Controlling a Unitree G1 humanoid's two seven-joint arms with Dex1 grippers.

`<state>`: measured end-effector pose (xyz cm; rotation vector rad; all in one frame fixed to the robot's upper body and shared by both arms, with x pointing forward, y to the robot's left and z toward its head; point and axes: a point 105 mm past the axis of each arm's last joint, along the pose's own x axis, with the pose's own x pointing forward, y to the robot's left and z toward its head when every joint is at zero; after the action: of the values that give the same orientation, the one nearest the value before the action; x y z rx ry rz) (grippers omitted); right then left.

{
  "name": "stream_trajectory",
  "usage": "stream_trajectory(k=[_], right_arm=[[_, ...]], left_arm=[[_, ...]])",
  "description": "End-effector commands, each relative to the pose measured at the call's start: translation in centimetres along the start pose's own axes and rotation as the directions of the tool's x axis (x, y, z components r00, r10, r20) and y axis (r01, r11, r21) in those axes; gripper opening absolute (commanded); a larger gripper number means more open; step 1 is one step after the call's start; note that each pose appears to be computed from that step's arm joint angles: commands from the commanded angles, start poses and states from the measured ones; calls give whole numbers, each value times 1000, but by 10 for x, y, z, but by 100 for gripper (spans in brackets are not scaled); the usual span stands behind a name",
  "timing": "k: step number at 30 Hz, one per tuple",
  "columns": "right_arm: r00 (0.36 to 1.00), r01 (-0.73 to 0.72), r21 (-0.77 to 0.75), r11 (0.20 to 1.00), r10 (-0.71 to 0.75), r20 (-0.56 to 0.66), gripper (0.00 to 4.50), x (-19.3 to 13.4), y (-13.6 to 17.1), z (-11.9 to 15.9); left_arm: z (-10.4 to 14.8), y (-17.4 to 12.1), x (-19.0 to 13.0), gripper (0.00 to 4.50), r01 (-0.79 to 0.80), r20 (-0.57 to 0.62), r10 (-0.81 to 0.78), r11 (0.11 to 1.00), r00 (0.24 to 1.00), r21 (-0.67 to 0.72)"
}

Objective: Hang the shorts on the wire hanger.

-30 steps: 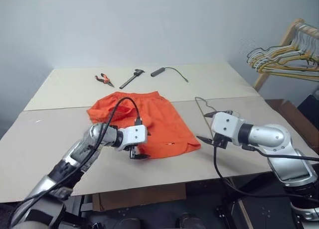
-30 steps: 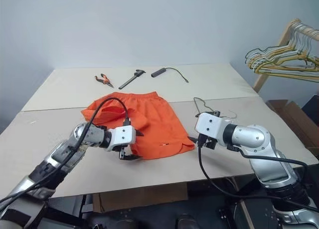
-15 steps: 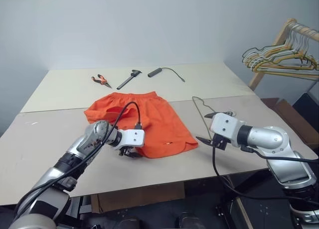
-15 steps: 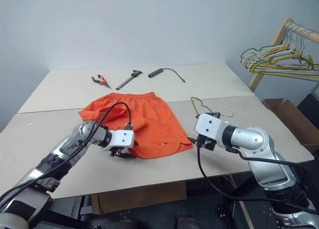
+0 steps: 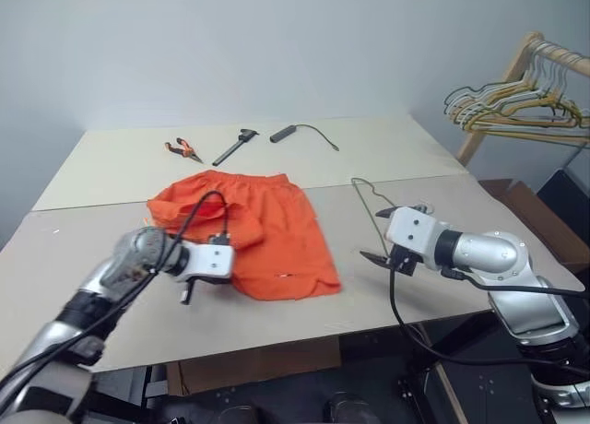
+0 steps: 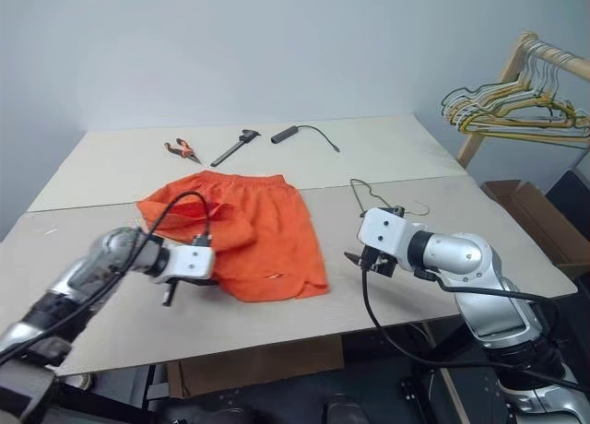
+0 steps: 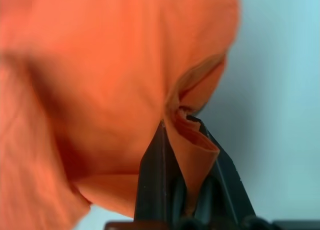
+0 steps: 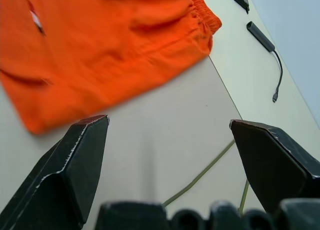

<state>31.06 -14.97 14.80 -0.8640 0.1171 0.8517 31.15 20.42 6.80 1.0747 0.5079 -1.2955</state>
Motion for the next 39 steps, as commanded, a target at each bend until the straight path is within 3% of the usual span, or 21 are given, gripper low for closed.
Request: stream_trajectory(k=[1,8,13,17,21,26,28,32,36,39], right_arm=[[999,39,-45,998,-38,33,450,-2,-9,10],[998,43,-51,998,-41,44,450,3,-11,11],[998,39,-52,998,-36,58,450,6,-10,14],[998,34,-52,998,-31,60,450,6,-10,14],[998,36,-49,998,-33,58,450,3,-10,15],[998,34,-43,998,-32,48,450,1,-8,13],[998,33,-38,999,-31,50,450,1,-6,13],[998,34,-33,999,-32,54,450,2,-5,14],[998,30,-27,999,-29,60,450,4,-3,15],[998,29,-23,999,-27,62,450,5,-1,15]], left_arm=[[-27,5,-36,6,-76,-66,77,997,995,12],[-89,13,-81,6,-229,-310,217,973,926,-2],[-89,32,-78,6,-381,-244,365,924,898,-20],[-89,34,-68,97,-387,-226,382,922,896,26],[-94,25,-71,229,-336,-255,335,941,907,39],[-101,5,-97,383,-222,-296,205,975,933,-26],[-109,-17,-120,448,-122,-345,80,987,935,-102],[-111,-33,-144,449,-96,-373,31,983,927,-157],[-93,-36,-155,449,-158,-264,110,973,958,-167],[-51,-37,-150,449,-172,50,188,957,981,-234]])
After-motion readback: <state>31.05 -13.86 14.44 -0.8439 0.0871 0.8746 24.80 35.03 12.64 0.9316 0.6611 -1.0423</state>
